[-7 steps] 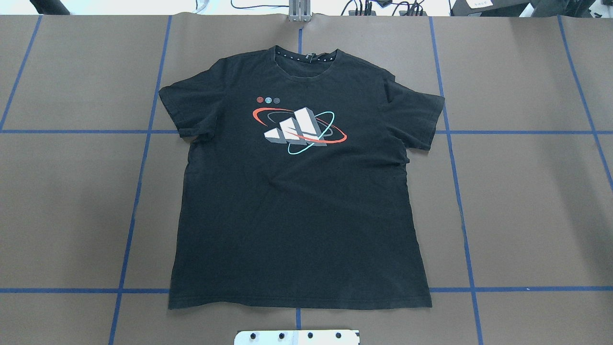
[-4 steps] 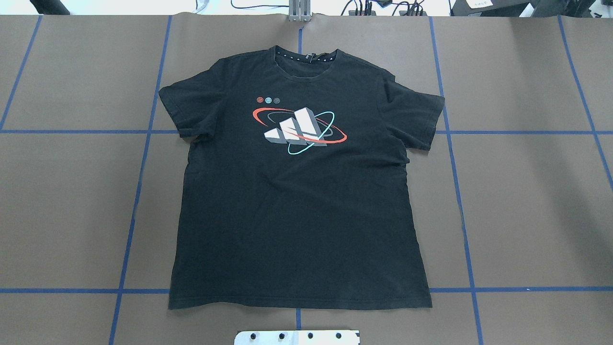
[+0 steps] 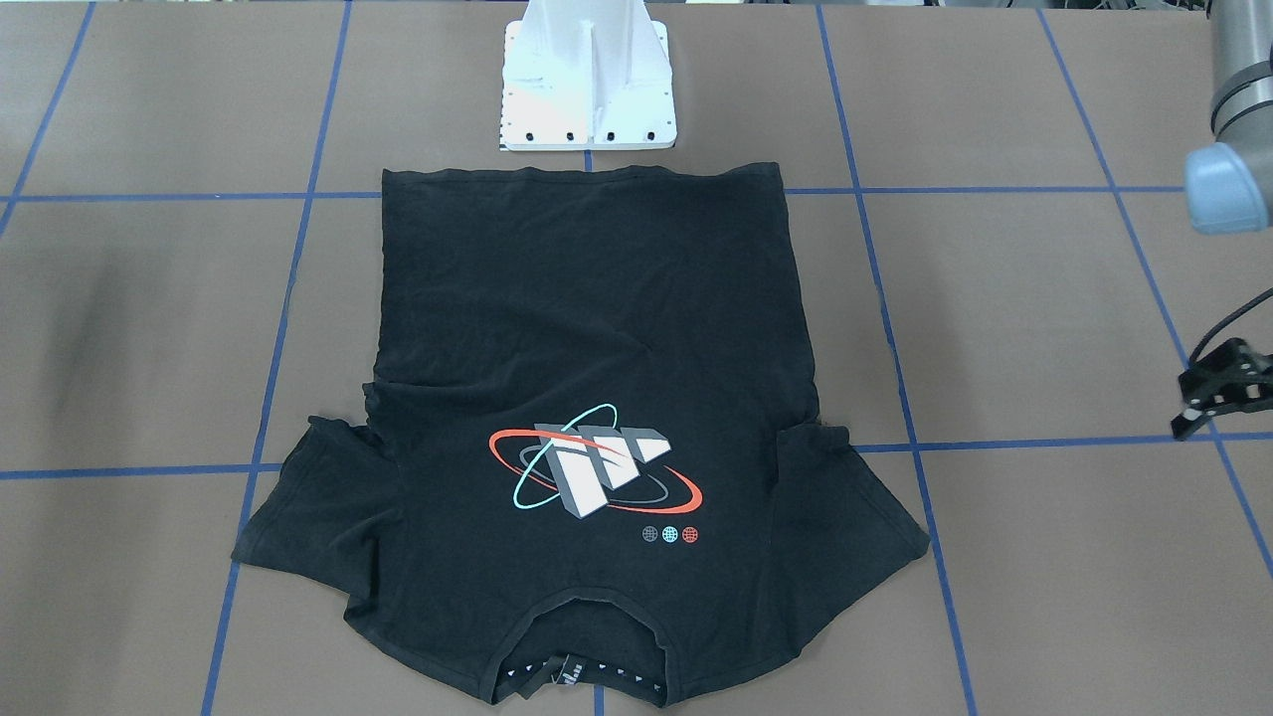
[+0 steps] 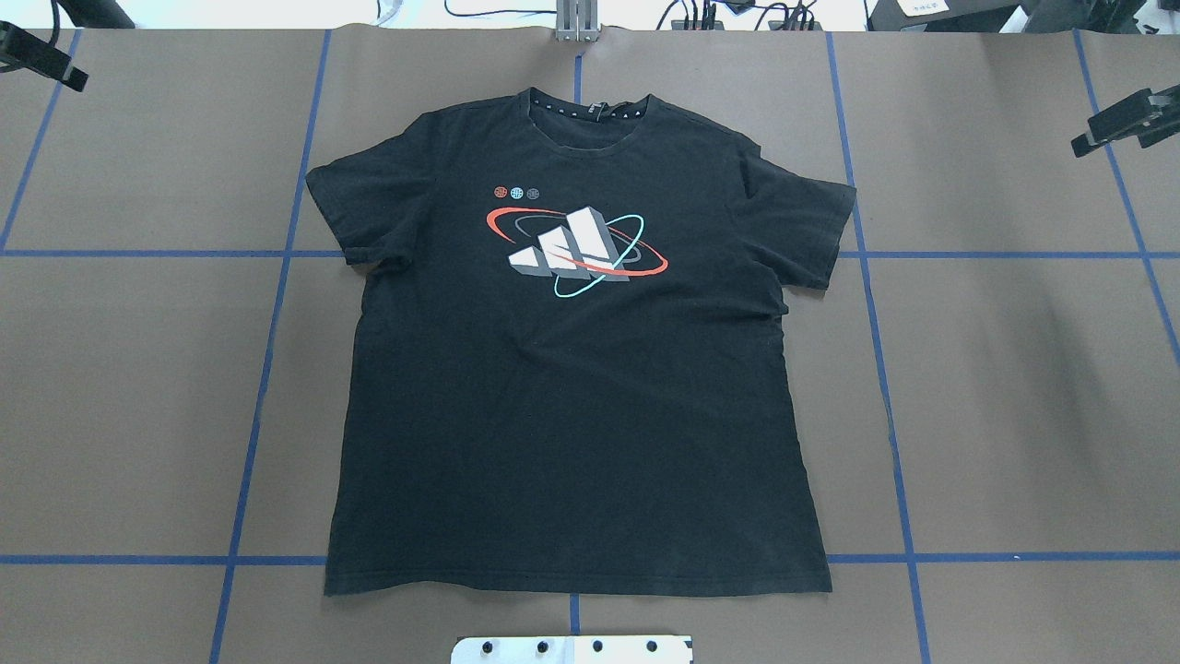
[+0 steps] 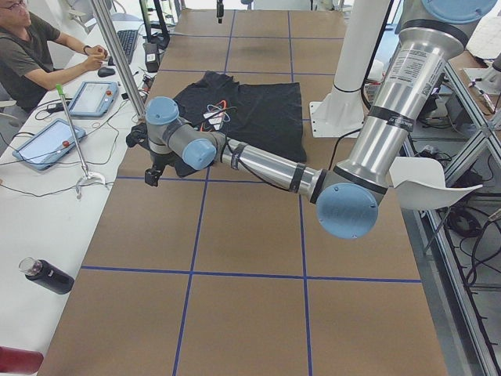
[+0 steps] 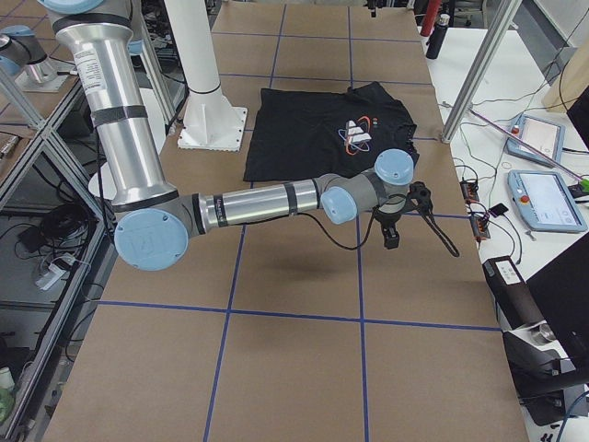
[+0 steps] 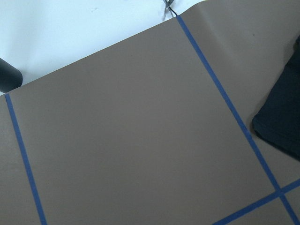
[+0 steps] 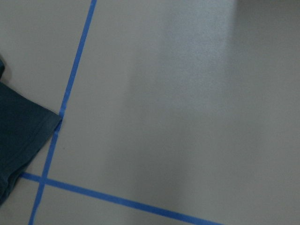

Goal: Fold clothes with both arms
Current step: 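Move the right gripper toward the shirt's shoulder farthest from the robot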

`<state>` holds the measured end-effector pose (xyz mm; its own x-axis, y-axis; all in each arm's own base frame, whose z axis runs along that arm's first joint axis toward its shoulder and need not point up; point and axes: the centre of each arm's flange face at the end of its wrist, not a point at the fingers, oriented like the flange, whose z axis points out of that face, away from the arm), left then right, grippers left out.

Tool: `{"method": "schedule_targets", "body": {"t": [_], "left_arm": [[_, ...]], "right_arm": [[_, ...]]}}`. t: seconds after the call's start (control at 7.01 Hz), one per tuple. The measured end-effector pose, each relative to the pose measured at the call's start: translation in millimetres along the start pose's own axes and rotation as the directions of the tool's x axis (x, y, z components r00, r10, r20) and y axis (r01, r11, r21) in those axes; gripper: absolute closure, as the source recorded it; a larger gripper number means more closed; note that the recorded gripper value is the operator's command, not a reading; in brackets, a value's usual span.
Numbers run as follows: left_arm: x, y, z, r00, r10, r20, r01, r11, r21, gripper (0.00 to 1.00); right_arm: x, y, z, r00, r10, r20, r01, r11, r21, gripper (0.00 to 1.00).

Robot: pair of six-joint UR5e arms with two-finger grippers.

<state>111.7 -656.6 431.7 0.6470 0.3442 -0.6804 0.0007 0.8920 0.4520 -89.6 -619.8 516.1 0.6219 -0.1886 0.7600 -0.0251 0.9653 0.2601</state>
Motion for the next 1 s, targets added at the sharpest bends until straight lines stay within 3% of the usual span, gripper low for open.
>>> {"method": "schedule_targets", "body": {"t": [0.43,0.71,1.0], "left_arm": [[37.1,-8.2,30.2,0.989,-0.119,-0.082,0.124,0.990,0.061,0.00],[43.9,-17.7,31.4,0.988,-0.122,-0.094,0.129,0.989,0.072,0.00],[46.0,-21.9,31.6,0.988,-0.124,-0.097,0.131,0.988,0.075,0.00]], "right_arm": [[-42.0,-26.4,53.5,0.996,0.049,0.073,-0.055,0.995,0.084,0.02],[-97.6,-51.1,99.9,0.996,0.067,0.063,-0.074,0.992,0.105,0.03],[-125.3,-53.5,134.9,0.996,0.046,0.072,-0.053,0.993,0.108,0.05]]}}
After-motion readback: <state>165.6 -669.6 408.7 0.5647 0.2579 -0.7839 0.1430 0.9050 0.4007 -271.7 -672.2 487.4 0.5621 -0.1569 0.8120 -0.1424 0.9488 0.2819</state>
